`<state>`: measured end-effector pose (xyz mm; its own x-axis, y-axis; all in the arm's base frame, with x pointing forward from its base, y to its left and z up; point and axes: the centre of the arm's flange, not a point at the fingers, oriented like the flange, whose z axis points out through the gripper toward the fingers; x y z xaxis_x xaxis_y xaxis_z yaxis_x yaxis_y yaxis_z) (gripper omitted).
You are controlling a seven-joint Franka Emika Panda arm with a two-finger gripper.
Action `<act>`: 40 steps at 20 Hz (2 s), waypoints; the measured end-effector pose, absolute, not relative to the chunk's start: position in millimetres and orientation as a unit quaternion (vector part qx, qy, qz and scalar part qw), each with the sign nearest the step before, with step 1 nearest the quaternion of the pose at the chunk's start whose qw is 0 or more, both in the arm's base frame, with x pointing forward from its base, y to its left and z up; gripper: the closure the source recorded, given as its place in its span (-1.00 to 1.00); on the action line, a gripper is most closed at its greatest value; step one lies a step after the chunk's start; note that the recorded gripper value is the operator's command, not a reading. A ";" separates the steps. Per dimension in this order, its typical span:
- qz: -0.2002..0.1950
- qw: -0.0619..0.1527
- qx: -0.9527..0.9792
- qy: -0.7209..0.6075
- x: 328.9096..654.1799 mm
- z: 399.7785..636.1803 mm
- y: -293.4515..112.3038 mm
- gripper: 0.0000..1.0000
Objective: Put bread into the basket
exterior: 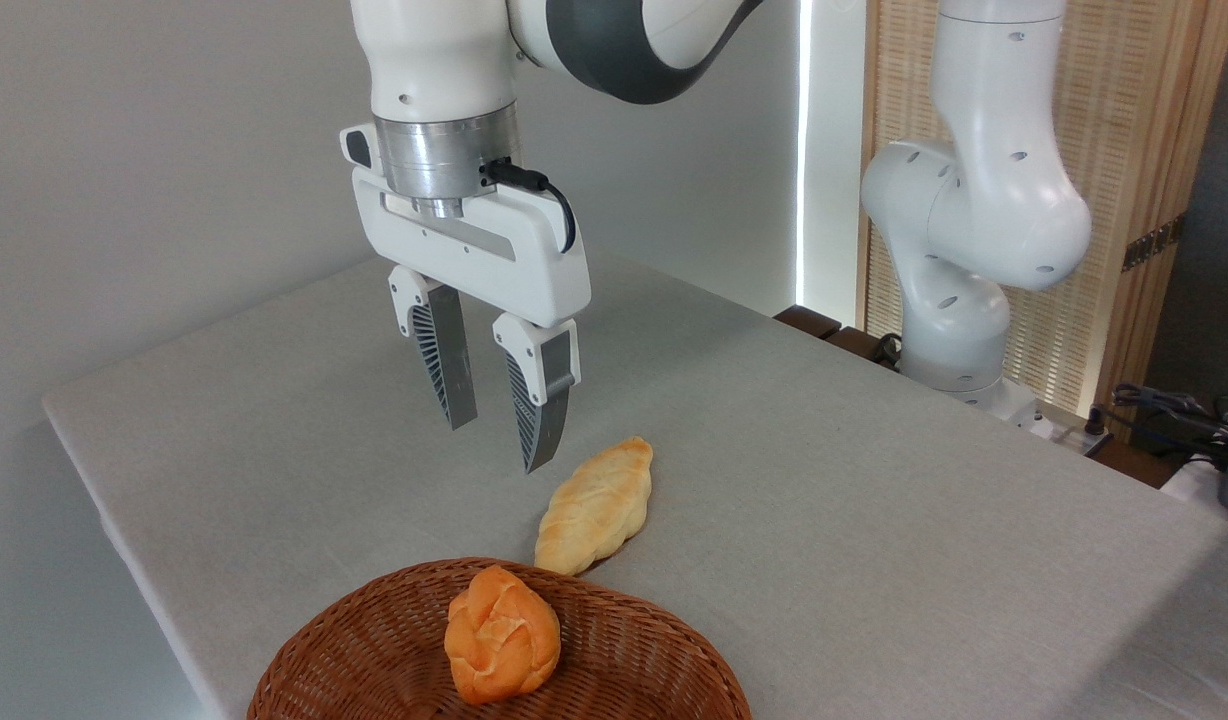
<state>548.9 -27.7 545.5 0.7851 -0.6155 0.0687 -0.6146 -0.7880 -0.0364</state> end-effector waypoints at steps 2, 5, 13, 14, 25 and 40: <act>-0.041 0.003 -0.945 0.323 549.2 546.9 -26.8 -1.00; -0.044 -0.003 -0.947 0.317 549.6 548.5 -22.7 -1.00; -0.040 -0.006 -0.948 0.315 548.7 548.5 -21.1 -1.00; -0.040 -0.007 -0.948 0.315 548.6 548.3 -21.1 -1.00; -0.039 -0.007 -0.948 0.315 548.4 548.4 -21.1 -1.00; -0.005 -0.017 -0.948 0.318 538.0 520.7 -21.9 -1.00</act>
